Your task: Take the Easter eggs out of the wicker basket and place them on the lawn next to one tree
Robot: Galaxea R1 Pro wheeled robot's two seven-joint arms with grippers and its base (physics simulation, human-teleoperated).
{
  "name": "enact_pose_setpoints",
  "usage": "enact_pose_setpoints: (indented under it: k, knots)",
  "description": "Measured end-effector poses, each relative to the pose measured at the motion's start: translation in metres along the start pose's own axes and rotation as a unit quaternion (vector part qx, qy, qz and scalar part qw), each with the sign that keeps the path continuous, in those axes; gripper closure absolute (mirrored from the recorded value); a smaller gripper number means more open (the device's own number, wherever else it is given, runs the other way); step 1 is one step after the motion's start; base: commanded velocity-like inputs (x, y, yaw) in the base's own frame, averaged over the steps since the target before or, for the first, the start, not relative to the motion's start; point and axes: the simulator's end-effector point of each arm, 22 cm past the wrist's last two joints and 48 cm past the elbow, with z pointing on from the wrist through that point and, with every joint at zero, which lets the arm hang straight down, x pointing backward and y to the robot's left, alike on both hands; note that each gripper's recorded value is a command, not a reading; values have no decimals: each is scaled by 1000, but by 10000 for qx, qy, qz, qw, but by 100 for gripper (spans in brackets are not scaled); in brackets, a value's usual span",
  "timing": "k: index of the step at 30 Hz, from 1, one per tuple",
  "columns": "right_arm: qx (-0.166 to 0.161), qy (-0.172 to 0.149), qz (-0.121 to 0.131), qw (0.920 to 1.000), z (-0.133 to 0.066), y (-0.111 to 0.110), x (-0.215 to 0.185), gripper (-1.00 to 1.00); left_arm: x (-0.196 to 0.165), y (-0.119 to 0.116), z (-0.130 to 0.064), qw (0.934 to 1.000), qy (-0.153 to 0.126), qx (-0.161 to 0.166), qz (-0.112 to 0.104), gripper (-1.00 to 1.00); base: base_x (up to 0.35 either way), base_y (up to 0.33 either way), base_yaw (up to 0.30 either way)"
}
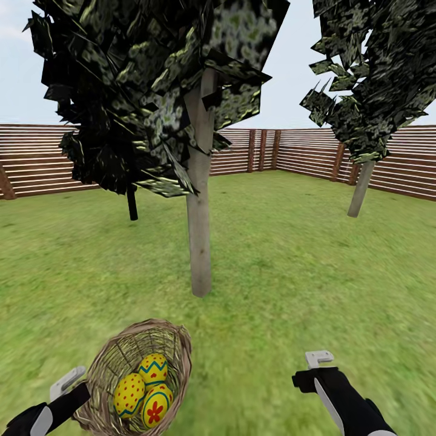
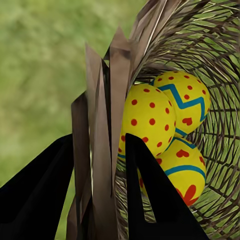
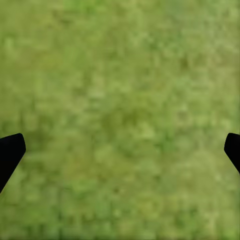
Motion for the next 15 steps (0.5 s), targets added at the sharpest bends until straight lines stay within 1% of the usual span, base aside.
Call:
enact_pose_setpoints:
  k: [15]
  knots:
    - [-7,-5,-5,10000,24,5,19,-100,19,13,21,10000,1,2,-5,100,0,0,0]
